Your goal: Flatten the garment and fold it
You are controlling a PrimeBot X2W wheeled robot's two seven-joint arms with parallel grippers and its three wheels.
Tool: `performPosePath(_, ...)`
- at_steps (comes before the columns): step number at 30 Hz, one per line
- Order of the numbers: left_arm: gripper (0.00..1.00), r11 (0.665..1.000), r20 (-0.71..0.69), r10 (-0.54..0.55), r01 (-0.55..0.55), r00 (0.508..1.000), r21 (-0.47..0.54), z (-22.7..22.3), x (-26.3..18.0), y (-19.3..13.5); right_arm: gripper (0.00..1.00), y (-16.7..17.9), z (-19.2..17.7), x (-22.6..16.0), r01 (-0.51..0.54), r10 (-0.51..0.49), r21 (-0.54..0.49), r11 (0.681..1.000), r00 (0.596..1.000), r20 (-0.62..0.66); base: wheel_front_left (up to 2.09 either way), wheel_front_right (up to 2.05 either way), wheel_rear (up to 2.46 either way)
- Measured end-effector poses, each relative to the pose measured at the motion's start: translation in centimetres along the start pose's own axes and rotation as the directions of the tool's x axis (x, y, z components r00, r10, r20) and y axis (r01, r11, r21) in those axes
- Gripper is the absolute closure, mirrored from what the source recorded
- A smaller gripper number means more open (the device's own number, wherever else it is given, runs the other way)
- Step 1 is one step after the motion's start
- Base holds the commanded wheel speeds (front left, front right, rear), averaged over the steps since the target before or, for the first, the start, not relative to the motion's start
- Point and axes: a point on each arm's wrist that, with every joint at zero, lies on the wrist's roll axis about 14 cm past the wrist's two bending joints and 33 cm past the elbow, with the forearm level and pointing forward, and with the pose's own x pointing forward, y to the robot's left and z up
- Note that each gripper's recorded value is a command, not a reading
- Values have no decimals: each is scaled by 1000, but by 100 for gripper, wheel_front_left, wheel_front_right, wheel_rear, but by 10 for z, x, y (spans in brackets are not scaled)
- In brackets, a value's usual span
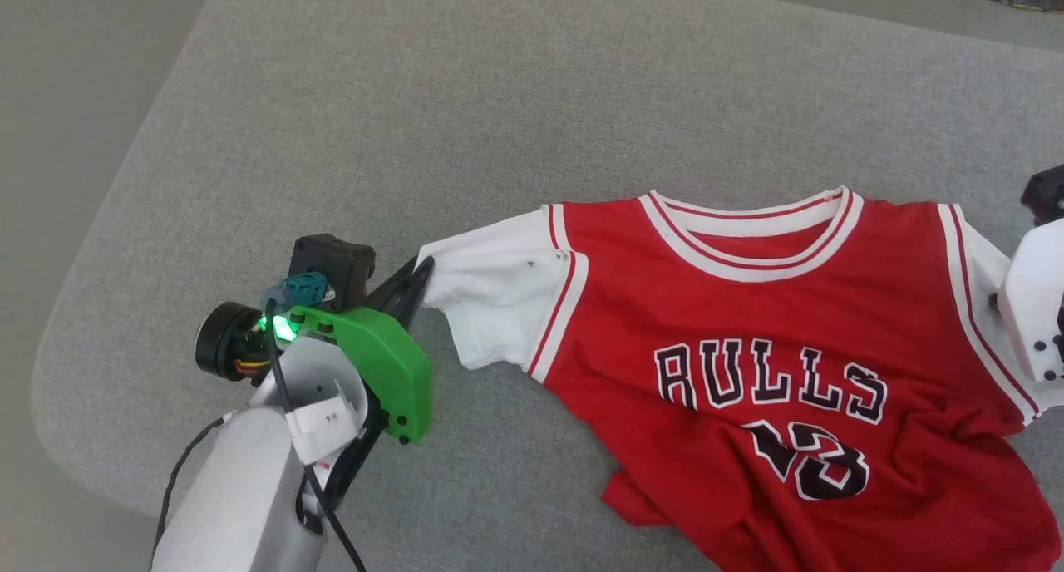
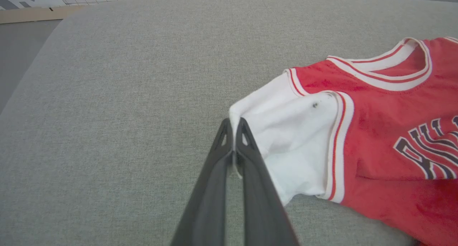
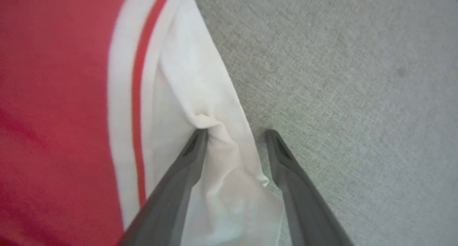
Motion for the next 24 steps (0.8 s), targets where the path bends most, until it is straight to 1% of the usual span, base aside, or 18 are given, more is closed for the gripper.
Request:
performPosePath(1, 100, 1000, 5, 2, -2, 1000, -2, 0, 0, 1, 100, -1, 2, 0, 4, -4, -14, 1000, 1000, 12, 0, 0, 0)
performPosePath(5, 100, 1000, 55, 27, -27, 998, -10, 9, -2, 9, 100, -5, 16, -7, 18, -15, -17, 1000, 991, 134, 0, 0, 0)
performPosePath(8, 100, 999, 112, 47, -46, 993, -7, 22, -7, 17, 100, -15, 32, -23, 43, -43, 3, 999, 967, 250, 0, 0, 0)
performPosePath(9, 100, 998, 138, 56, -56, 989, -7, 28, -10, 20, 100, -21, 41, -32, 56, -57, 11, 998, 952, 302, 0, 0, 0)
performPosePath(12, 100, 997, 219, 76, -78, 973, 0, 49, -19, 28, 100, -37, 70, -67, 98, -101, 30, 995, 886, 452, 0, 0, 0)
performPosePath(16, 100, 994, 357, 101, -113, 929, 13, 87, -39, 38, 100, -53, 95, -122, 146, -149, 55, 988, 773, 616, 0, 0, 0)
performPosePath(18, 100, 992, 437, 107, -127, 893, 16, 110, -52, 41, 100, -63, 105, -154, 175, -178, 76, 982, 704, 687, 0, 0, 0)
performPosePath(19, 100, 991, 467, 109, -133, 877, 17, 119, -57, 41, 100, -67, 108, -166, 182, -189, 88, 979, 675, 713, 0, 0, 0)
performPosePath(21, 100, 990, 540, 106, -142, 835, 26, 141, -72, 41, 100, -73, 113, -198, 187, -213, 123, 975, 602, 770, 0, 0, 0)
performPosePath(22, 100, 989, 565, 102, -144, 819, 30, 149, -77, 41, 100, -75, 114, -209, 185, -219, 135, 973, 577, 787, 0, 0, 0)
performPosePath(24, 100, 987, 626, 96, -154, 774, 38, 169, -93, 40, 100, -76, 115, -238, 189, -232, 154, 970, 515, 826, 0, 0, 0)
